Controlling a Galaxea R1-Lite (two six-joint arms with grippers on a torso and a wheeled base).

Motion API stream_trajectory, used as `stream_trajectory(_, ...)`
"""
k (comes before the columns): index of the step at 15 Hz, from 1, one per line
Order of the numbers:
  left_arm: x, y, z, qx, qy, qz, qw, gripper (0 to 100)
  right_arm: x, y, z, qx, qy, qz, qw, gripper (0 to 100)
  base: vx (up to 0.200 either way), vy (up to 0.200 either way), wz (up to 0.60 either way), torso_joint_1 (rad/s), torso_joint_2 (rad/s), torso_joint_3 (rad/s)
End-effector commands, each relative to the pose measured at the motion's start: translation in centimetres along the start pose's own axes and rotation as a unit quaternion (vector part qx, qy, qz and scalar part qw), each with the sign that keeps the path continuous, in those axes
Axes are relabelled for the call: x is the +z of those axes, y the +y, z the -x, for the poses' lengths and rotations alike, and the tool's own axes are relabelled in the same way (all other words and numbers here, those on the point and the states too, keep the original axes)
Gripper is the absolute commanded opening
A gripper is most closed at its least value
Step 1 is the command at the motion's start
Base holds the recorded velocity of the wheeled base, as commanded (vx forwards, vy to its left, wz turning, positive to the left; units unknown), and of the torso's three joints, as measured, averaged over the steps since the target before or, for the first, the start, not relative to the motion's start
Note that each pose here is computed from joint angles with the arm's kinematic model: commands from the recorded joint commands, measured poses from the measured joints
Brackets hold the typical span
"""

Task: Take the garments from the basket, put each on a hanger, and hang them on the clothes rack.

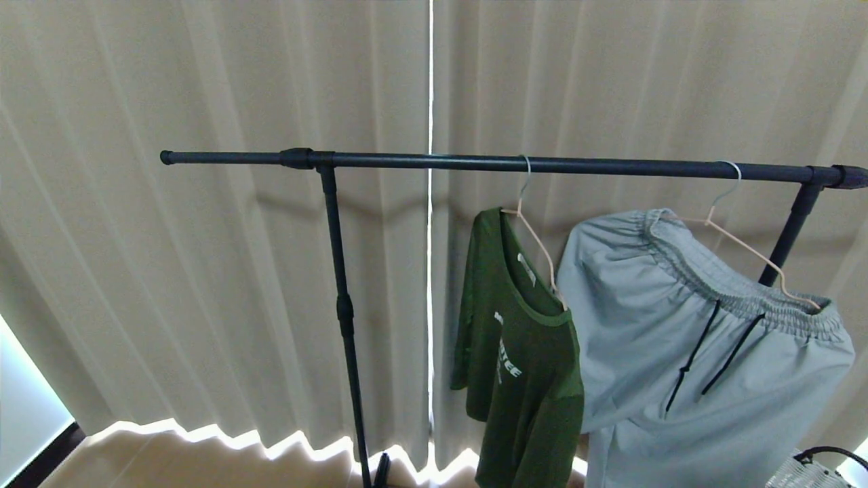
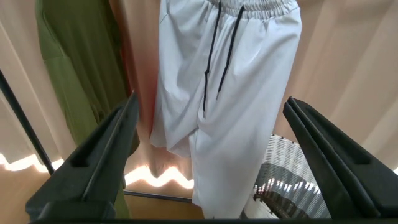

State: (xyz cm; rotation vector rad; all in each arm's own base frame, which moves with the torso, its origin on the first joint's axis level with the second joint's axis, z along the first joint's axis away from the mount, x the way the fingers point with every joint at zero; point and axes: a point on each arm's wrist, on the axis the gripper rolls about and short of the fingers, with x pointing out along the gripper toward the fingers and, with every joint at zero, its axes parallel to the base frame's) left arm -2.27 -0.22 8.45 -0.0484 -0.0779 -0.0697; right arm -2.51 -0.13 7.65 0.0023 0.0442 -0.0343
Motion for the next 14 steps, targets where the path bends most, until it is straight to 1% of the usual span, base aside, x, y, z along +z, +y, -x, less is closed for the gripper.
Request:
stream_trajectory(1, -0.02, -0.10, 0.06, -0.023, -0.002, -0.002, 0.9997, 100, -0.07, -0.01, -0.05, -0.003, 0.002, 0.003, 1.0000, 100, 0.000, 0.000, 0.00, 0.000, 0.00, 0.000)
stream_trajectory(2, -0.01, -0.10, 0.06, -0.021, -0.003, 0.001, 0.9998, 100, -0.07, -0.02, -0.04, -0.004, 0.002, 0.003, 1.0000, 100, 0.000, 0.000, 0.00, 0.000, 0.00, 0.000)
stream_trajectory(4, 0.11, 0.05, 0.06, 0.011, -0.010, 0.048, 0.9987, 100, -0.02, -0.04, -0.03, -0.009, -0.001, -0.001, 1.0000, 100, 0.000, 0.000, 0.00, 0.000, 0.00, 0.000)
stream_trajectory(5, 0.13, 0.06, 0.06, 0.013, -0.011, 0.056, 0.9983, 100, -0.02, -0.04, -0.03, -0.009, -0.001, -0.002, 1.0000, 100, 0.000, 0.000, 0.00, 0.000, 0.00, 0.000)
stream_trajectory(6, 0.13, 0.08, 0.06, 0.018, -0.012, 0.057, 0.9981, 100, -0.02, -0.04, -0.03, -0.009, -0.001, -0.002, 1.0000, 100, 0.000, 0.000, 0.00, 0.000, 0.00, 0.000)
stream_trajectory(7, 0.15, 0.15, 0.06, 0.033, -0.015, 0.067, 0.9971, 100, -0.02, -0.04, -0.03, -0.009, -0.001, -0.003, 1.0000, 100, 0.000, 0.000, 0.00, 0.000, 0.00, 0.000)
stream_trajectory(9, 0.22, 0.20, 0.07, 0.044, -0.021, 0.104, 0.9934, 100, 0.02, -0.04, -0.02, -0.009, -0.001, -0.003, 1.0000, 100, 0.000, 0.000, 0.00, 0.000, 0.00, 0.000)
stream_trajectory(14, 0.22, 0.20, 0.07, 0.044, -0.021, 0.099, 0.9939, 100, 0.02, -0.04, -0.02, -0.009, -0.001, -0.004, 1.0000, 100, 0.000, 0.000, 0.00, 0.000, 0.00, 0.000)
